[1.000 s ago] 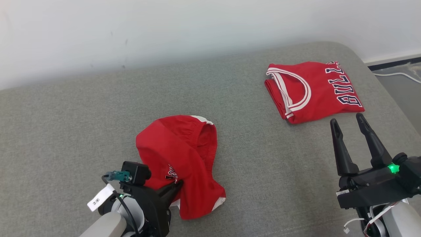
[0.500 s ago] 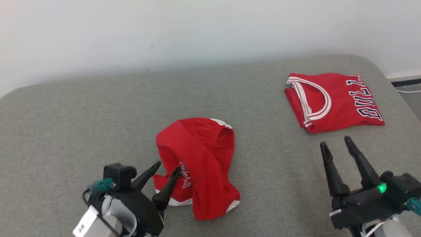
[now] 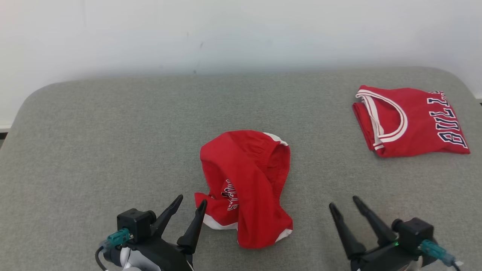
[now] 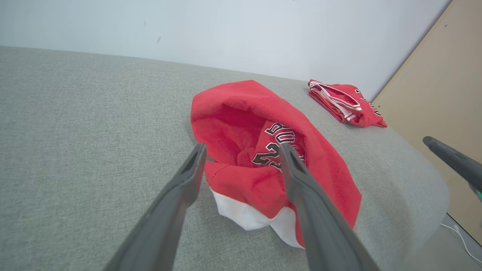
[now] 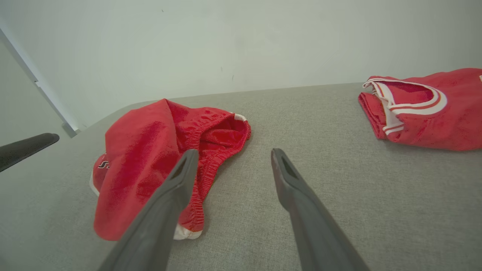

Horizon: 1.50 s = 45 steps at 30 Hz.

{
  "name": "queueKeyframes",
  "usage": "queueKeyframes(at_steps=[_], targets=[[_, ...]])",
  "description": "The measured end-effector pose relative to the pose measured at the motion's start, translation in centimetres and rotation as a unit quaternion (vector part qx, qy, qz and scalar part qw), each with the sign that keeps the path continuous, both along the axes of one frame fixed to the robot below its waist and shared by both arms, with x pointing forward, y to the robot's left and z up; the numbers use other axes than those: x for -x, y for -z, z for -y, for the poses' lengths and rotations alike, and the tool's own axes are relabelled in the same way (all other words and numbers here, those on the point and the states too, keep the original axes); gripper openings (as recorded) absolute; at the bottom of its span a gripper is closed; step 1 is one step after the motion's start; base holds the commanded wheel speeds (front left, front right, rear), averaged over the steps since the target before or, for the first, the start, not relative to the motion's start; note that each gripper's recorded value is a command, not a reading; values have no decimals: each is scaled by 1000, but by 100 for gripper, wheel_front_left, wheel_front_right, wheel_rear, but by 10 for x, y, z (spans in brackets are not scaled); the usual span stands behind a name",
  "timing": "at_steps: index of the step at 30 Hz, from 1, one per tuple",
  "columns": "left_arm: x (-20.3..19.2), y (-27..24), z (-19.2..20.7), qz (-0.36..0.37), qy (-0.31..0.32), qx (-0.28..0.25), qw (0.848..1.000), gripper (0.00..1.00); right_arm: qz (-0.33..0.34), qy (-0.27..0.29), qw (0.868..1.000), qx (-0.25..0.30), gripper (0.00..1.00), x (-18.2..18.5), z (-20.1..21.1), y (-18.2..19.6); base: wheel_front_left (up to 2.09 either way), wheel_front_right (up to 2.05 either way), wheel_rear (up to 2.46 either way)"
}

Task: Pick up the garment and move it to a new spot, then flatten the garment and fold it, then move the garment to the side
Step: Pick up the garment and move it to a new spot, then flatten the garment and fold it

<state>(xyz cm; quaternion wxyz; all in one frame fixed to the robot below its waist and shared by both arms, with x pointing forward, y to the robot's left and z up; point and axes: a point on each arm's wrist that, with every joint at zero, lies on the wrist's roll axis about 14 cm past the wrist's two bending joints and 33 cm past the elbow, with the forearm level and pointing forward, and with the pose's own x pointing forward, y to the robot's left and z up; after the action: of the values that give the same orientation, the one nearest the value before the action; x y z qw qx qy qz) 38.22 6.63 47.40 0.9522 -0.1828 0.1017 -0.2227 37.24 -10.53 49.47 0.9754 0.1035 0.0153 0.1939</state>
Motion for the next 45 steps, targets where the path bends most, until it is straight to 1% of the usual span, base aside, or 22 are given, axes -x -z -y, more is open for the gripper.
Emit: queueKeyframes(at_steps=[5,11,24,29,32,33,34,35,36,42,43,45], targets=[[1,-4,-4,8,-8,3,1000,100,-71,-53,996,17,100,11,-27,36,0,0,0],[1,-11,-14,20,-26,6,999,100,-136,-103,984,49,100,20,-48,68,0,0,0],[1,-11,-30,22,-51,10,998,100,-198,-135,969,50,100,13,-68,93,0,0,0],[0,-9,-36,23,-61,6,998,100,-217,-147,964,37,100,12,-83,97,0,0,0],[1,-8,-41,24,-67,0,997,100,-229,-156,960,44,100,10,-87,104,0,0,0],[1,-8,-42,24,-69,-1,997,100,-230,-159,959,45,94,10,-89,104,0,0,0],[1,-8,-43,23,-71,-1,997,100,-229,-162,959,47,44,9,-91,104,0,0,0],[1,-8,-45,23,-73,-1,997,100,-227,-165,958,49,17,8,-93,103,0,0,0],[2,-7,-46,22,-74,-2,997,100,-225,-167,959,49,0,7,-95,102,0,0,0],[2,-6,-49,21,-79,-2,997,100,-201,-149,967,39,0,-8,-86,90,0,0,0],[4,-3,-49,16,-77,-3,997,100,-181,-135,974,30,0,-18,-80,80,0,0,0],[7,2,-45,10,-70,-4,998,100,-159,-114,981,14,0,-29,-70,68,0,0,0]])
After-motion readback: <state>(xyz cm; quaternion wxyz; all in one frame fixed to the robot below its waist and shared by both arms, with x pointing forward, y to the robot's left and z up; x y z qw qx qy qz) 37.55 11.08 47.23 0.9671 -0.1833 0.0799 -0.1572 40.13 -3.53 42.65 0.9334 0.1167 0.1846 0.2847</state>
